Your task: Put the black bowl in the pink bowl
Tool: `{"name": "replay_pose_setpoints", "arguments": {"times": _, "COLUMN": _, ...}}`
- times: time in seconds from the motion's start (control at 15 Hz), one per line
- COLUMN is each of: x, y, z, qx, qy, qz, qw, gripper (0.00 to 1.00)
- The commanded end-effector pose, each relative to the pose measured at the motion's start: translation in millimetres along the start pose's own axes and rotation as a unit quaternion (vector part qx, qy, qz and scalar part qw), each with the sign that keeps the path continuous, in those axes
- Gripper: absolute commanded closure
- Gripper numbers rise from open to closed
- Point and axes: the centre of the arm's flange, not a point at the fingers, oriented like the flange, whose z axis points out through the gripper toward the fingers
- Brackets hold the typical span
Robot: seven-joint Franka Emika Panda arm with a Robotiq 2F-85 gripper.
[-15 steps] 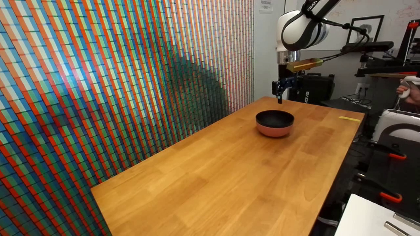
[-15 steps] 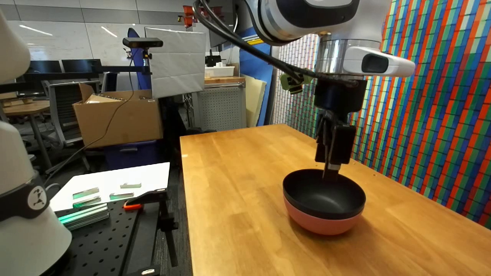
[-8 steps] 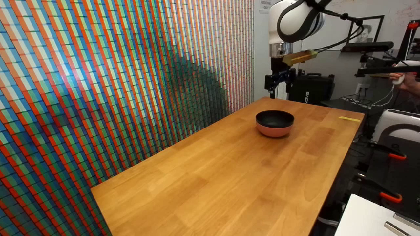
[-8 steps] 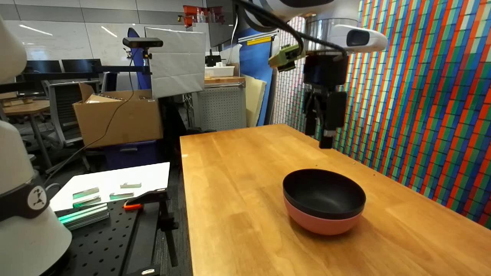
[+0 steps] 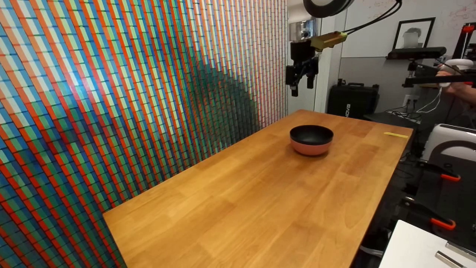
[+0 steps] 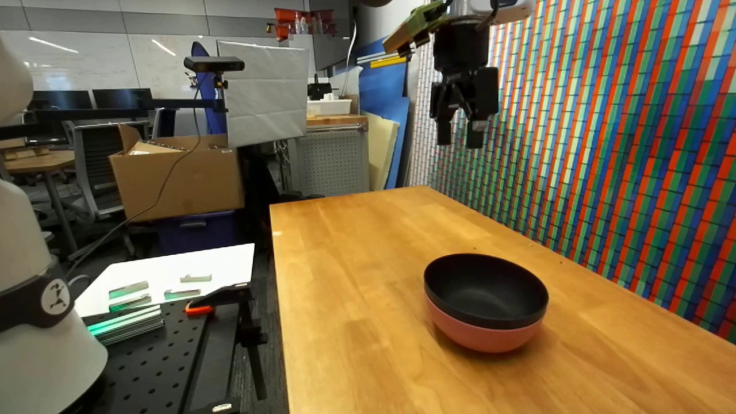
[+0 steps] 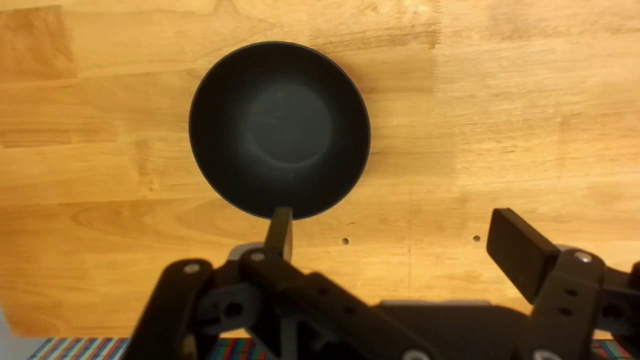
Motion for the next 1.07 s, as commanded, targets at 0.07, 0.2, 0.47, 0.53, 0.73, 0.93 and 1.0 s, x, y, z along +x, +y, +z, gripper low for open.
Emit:
{"name": "replay_pose_setpoints", "arguments": {"times": 0.07, "x": 10.8, "y": -6.6, "z": -34.1, "qx": -0.003, "qy": 0.005, "qz": -0.049, "qw": 0.9988, "gripper": 0.0}}
{"name": "replay_pose_setpoints", "arguments": {"times": 0.2, "x": 12.7, "y": -5.9, "z": -38.3, "qx": -0.001, "qy": 0.0, "qz": -0.063, "qw": 0.998, "gripper": 0.0}}
{"name": "replay_pose_setpoints", "arguments": {"times": 0.47, "x": 6.9, "y": -8.1, "z": -21.7, "qx": -0.001, "qy": 0.002, "qz": -0.045, "qw": 0.999, "gripper": 0.0}}
{"name": "replay_pose_setpoints", "arguments": {"times": 0.53, "x": 6.9, "y": -8.2, "z": -20.4, "qx": -0.001, "qy": 0.0, "qz": -0.045, "qw": 0.999, "gripper": 0.0}}
{"name": "replay_pose_setpoints", "arguments": {"times": 0.73, "x": 6.9, "y": -8.2, "z": -20.2, "qx": -0.001, "qy": 0.0, "qz": -0.045, "qw": 0.999, "gripper": 0.0}}
{"name": "replay_pose_setpoints", "arguments": {"times": 0.93, "x": 6.9, "y": -8.2, "z": -20.1, "qx": -0.001, "qy": 0.0, "qz": -0.045, "qw": 0.999, "gripper": 0.0}}
{"name": "replay_pose_setpoints", "arguments": {"times": 1.0, "x": 6.9, "y": -8.2, "z": -20.1, "qx": -0.001, "qy": 0.0, "qz": -0.045, "qw": 0.999, "gripper": 0.0}}
